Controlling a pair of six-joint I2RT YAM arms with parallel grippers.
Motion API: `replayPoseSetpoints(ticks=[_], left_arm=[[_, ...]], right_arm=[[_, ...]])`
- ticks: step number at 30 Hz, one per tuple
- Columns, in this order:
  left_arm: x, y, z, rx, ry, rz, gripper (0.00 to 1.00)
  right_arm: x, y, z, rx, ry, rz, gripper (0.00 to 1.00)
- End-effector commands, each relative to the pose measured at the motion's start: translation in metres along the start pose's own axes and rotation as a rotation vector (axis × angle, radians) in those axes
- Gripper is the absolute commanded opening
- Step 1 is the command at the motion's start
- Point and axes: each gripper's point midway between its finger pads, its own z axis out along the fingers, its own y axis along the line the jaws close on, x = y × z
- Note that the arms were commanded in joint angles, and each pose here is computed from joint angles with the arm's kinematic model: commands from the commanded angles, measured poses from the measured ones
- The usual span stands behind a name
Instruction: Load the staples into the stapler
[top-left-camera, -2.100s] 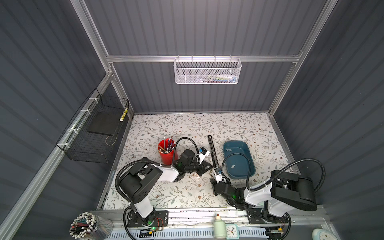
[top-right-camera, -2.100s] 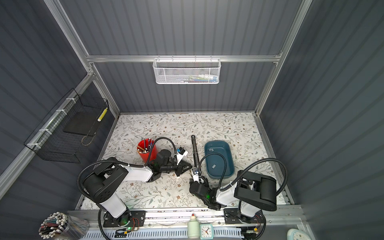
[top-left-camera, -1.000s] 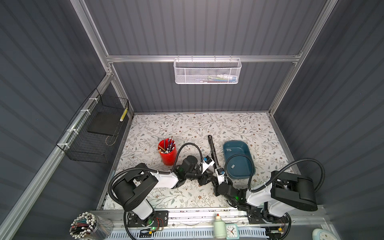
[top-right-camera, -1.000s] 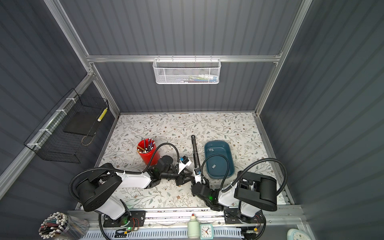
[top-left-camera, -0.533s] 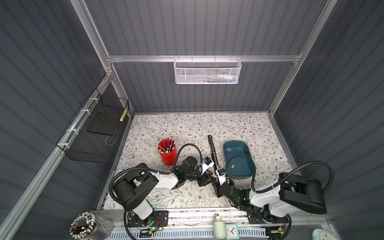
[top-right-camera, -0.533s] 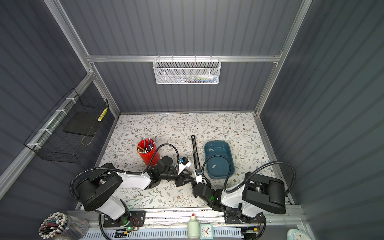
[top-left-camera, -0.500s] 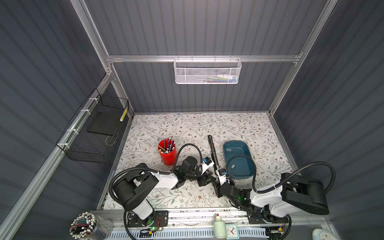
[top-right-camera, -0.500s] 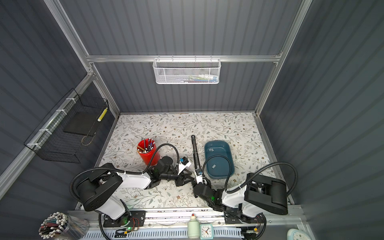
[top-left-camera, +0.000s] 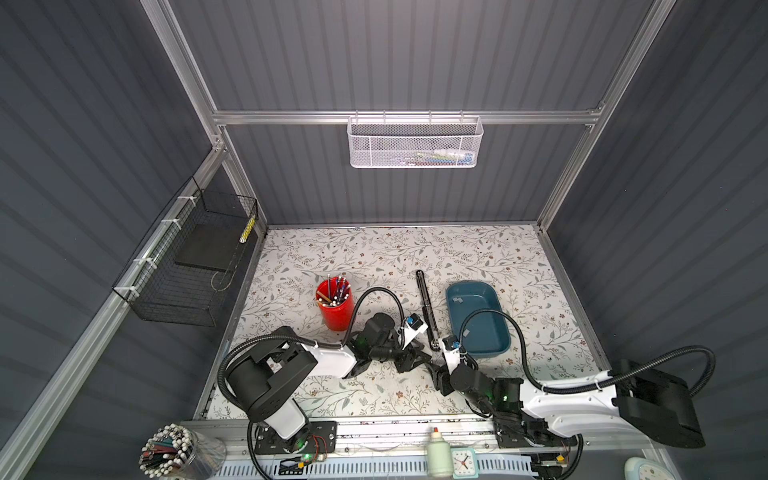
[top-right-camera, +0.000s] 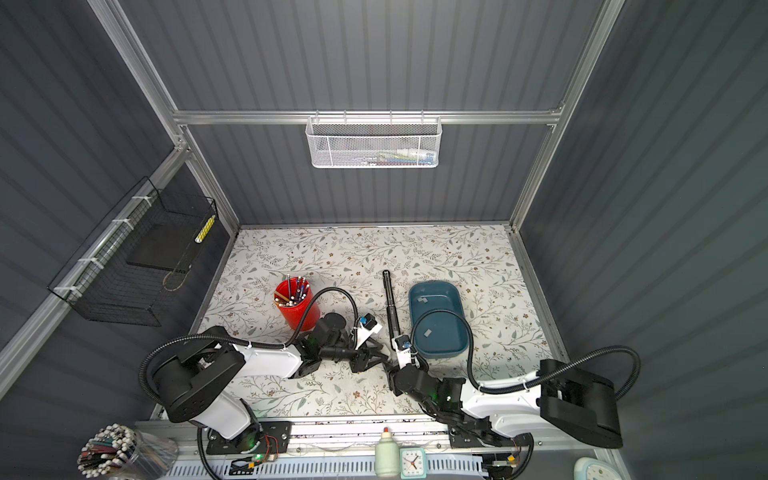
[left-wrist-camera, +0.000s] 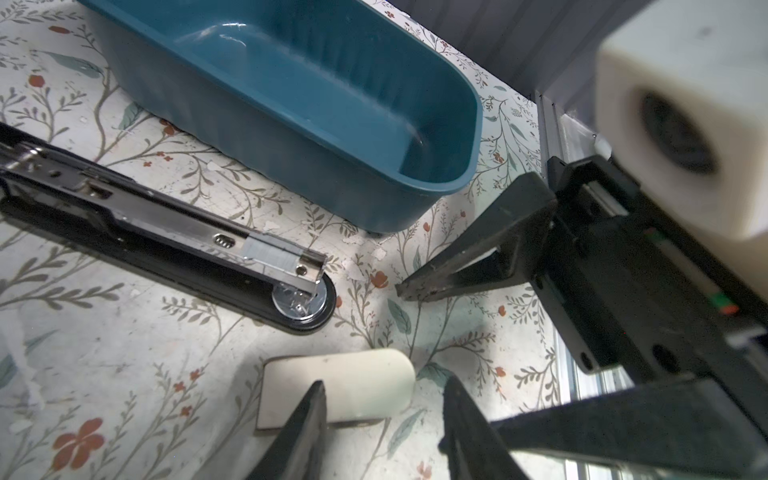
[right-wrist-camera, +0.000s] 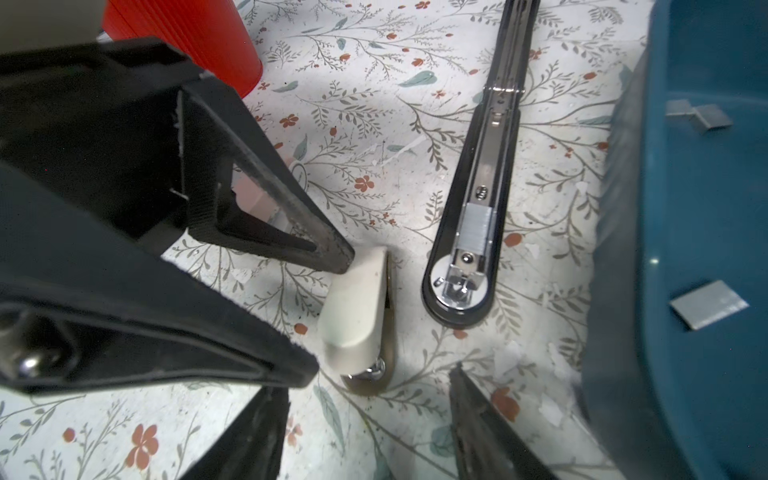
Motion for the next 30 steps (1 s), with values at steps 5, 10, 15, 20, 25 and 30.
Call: replayPoseSetpoints(ticks=[5, 10, 15, 20, 25, 30], left_arm=[[-0.012, -0.002, -0.005, -0.02, -0.015, 0.043, 0.47], [-0.016, 0.0, -0.011, -0.056, -0.034, 0.051, 0.46], [-0.018, 0.0, -0.016, -0.072, -0.043, 0.055, 0.46], [-0.019, 0.003, -0.021, -0.108, -0.053, 0.057, 0.46], [-0.015, 0.007, -0.02, -0.125, -0.04, 0.05, 0.46], [-0.013, 0.011, -0.016, -0.129, -0.031, 0.044, 0.45]], right_arm=[[-0.019, -0.003, -0.018, -0.01, -0.049, -0.005, 0.57], [-0.036, 0.0, -0.021, 0.005, -0.071, -0.007, 0.47], [-0.055, 0.006, -0.02, 0.008, -0.092, 0.003, 0.42], [-0.065, 0.004, -0.01, 0.02, -0.08, 0.032, 0.39], [-0.059, 0.002, 0.003, 0.034, -0.033, 0.036, 0.38], [-0.045, 0.002, 0.015, 0.06, 0.026, 0.015, 0.37]])
